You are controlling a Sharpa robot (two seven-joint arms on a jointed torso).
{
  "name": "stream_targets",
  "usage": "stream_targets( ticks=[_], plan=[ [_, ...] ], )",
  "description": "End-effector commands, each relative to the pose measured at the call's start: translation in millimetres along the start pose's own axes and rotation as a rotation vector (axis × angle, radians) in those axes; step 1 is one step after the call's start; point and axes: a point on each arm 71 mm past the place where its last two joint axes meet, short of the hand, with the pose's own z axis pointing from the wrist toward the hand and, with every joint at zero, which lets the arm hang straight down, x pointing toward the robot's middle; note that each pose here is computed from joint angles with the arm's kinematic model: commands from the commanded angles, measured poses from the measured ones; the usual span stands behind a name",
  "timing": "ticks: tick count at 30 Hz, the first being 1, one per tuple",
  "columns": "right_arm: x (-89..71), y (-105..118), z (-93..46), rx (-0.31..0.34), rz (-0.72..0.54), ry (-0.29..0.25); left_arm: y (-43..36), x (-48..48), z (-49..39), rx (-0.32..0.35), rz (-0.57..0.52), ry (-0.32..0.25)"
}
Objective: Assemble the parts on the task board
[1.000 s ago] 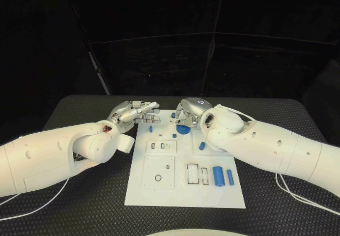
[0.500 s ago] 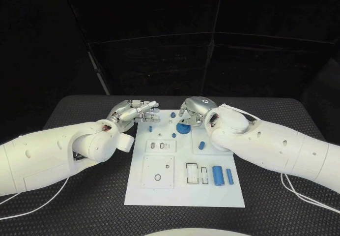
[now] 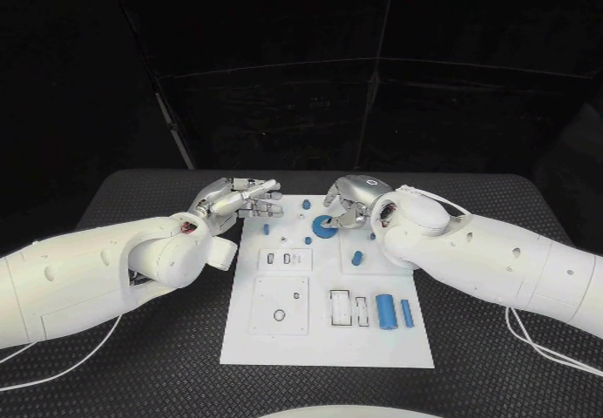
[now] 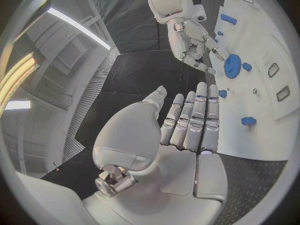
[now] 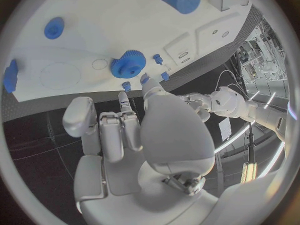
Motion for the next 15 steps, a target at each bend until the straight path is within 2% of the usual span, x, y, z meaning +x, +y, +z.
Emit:
stream_targets(
  ticks=[1, 15],
  plan=[
    [4.1, 1.0, 0.9, -0.002, 0.011, 0.063, -1.9, 2.1, 0.5, 0.014, -0.001, 0.015],
    [10.0, 4.0, 3.7, -0.006, 0.018, 0.08, -1.7, 1.9, 1.0, 0.013, 0.0, 0.015]
  ],
)
